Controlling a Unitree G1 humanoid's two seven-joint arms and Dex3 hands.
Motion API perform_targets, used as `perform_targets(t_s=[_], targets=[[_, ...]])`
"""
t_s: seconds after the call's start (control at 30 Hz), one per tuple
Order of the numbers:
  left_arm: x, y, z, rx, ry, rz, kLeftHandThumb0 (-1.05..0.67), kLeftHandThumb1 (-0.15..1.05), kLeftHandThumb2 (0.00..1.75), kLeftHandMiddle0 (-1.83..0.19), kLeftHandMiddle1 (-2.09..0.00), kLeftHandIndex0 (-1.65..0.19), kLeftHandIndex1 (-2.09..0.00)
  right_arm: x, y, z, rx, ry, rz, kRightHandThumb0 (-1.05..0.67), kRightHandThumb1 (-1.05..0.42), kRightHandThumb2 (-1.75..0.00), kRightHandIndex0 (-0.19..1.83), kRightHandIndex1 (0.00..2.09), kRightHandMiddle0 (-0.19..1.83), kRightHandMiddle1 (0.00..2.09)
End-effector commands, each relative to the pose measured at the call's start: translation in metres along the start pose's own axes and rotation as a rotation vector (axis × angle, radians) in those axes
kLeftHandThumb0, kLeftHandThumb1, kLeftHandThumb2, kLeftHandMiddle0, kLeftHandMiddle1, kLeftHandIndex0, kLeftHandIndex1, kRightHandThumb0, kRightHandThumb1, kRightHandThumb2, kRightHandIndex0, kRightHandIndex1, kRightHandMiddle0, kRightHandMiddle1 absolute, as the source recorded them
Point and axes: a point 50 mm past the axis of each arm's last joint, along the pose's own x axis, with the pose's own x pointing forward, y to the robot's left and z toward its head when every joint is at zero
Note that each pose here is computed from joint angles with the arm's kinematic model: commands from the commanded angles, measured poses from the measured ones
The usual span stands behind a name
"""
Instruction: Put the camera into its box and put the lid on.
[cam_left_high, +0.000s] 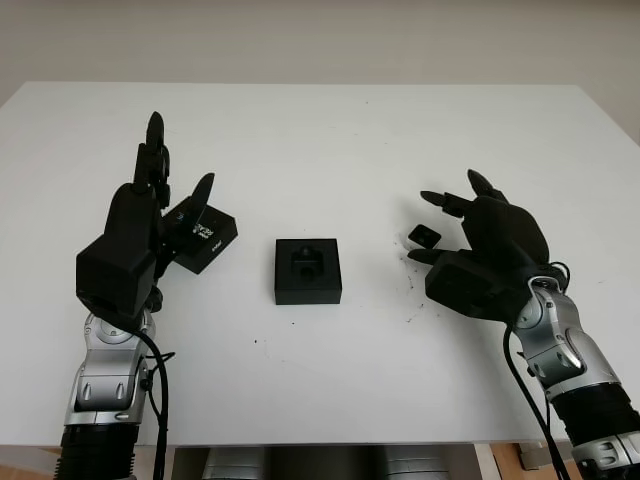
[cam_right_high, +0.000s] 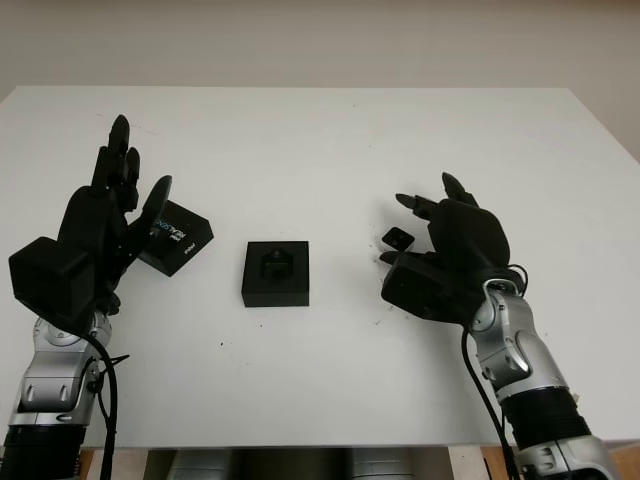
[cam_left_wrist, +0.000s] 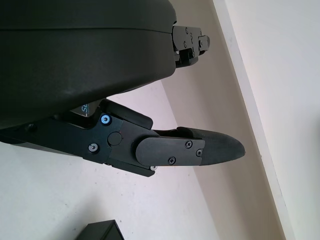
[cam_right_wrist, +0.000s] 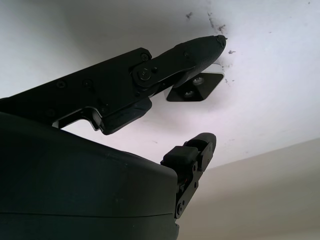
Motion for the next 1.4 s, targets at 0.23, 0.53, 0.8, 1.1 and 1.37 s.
perform_targets(t_s=[0.23,0.53,0.8,1.1,1.37], targets=[[0.004,0.003,0.005,0.003,-0.028,0.004,-0.71,1.05,0.36,0.05,-0.06,0.08,-0.06,-0.002,0.001,0.001,-0.006,0.025,-0.012,-0.75,-0.90,-0.05,0.06,0.06,0.49,0.07],[0.002,0.003,0.005,0.007,-0.026,0.002,-0.70,1.05,0.35,0.05,-0.06,0.08,-0.05,-0.003,0.004,-0.003,-0.015,0.034,-0.038,-0.73,-0.90,-0.05,0.09,0.07,0.55,0.10],[0.003,0.002,0.005,0.035,-0.023,0.010,-0.71,1.05,0.34,0.03,-0.06,0.06,-0.06,-0.003,0.007,-0.006,-0.020,0.038,-0.041,-0.72,-0.90,-0.06,0.11,0.07,0.61,0.15],[0.003,0.003,0.006,0.037,-0.032,0.006,-0.71,1.05,0.34,0.03,-0.05,0.07,-0.06,-0.005,0.011,-0.011,-0.023,0.043,-0.033,-0.70,-0.89,-0.05,0.19,0.06,0.40,0.84],[0.003,0.003,0.006,0.063,-0.037,0.004,-0.72,1.05,0.34,0.03,-0.05,0.06,-0.06,-0.007,0.012,-0.011,-0.037,0.042,-0.028,-0.66,-0.89,-0.05,0.25,0.08,0.48,0.88]])
